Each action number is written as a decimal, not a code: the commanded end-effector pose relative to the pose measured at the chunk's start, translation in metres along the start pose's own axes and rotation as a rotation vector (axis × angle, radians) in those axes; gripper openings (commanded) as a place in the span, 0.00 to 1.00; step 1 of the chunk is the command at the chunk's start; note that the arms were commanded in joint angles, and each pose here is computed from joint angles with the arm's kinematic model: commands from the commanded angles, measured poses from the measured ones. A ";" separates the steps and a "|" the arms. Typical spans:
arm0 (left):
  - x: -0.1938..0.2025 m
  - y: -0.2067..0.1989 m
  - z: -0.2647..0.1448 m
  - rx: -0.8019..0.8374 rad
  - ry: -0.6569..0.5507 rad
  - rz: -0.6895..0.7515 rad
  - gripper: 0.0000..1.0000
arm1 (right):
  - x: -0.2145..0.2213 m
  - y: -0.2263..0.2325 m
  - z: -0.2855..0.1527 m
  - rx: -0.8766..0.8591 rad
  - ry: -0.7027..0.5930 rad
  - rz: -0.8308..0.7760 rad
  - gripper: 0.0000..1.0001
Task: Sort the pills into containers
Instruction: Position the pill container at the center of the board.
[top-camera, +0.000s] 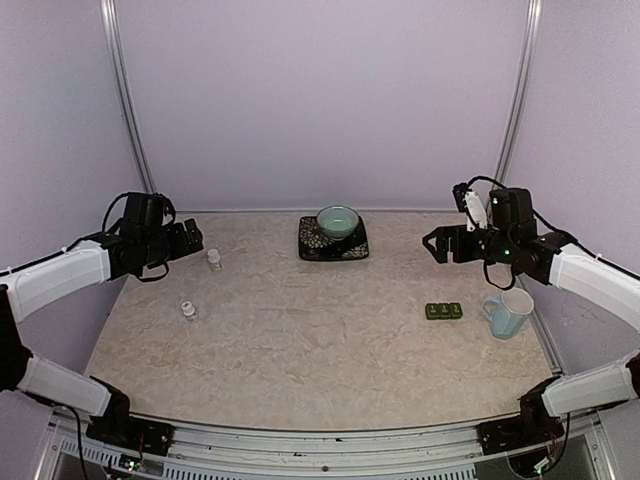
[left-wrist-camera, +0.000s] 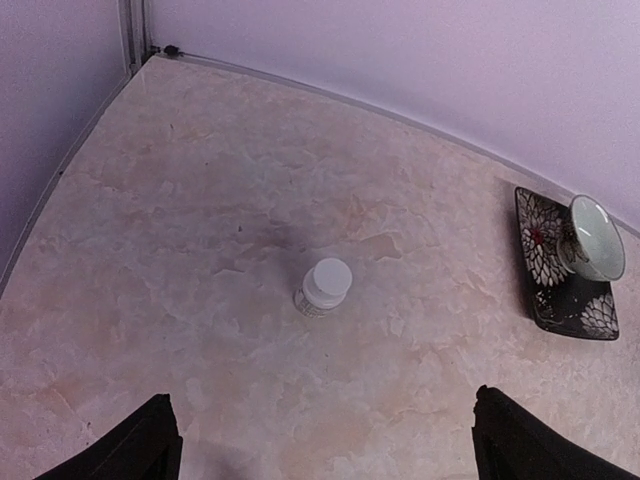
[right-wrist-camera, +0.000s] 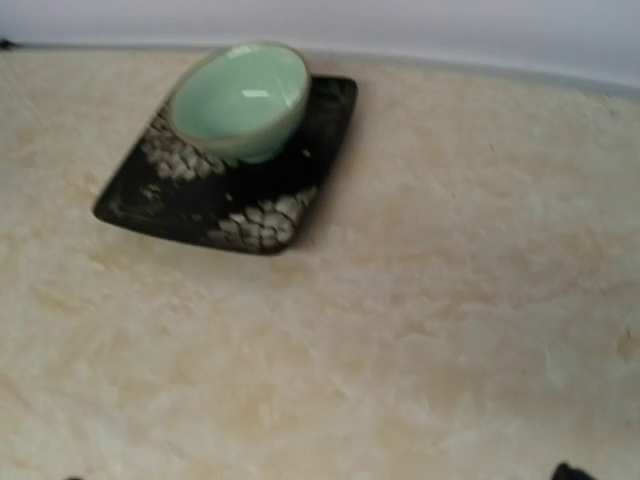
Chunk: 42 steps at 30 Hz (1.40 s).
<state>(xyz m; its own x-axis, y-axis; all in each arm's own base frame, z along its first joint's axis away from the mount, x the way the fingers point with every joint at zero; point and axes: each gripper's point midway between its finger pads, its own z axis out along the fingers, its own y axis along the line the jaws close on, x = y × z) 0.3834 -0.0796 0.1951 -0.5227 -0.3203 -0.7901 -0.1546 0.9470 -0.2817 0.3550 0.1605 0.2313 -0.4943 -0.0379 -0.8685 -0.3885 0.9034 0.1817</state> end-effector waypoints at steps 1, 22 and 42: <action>-0.015 -0.002 0.013 -0.064 -0.024 -0.007 0.99 | -0.004 -0.002 0.004 0.052 0.016 -0.029 1.00; 0.022 -0.017 0.078 -0.157 0.098 0.080 0.99 | 0.025 -0.010 0.012 0.110 0.098 -0.039 1.00; 0.056 -0.042 0.049 -0.070 0.131 0.114 0.99 | 0.096 -0.052 0.023 0.334 0.339 0.058 1.00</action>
<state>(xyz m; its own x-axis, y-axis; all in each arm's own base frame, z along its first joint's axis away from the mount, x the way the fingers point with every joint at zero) 0.4098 -0.1252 0.1169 -0.6741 -0.2117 -0.7076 -0.1760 0.9765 -0.1244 0.3551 0.1282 0.1498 -0.7017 -0.0931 -0.7064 -0.1697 0.9847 0.0388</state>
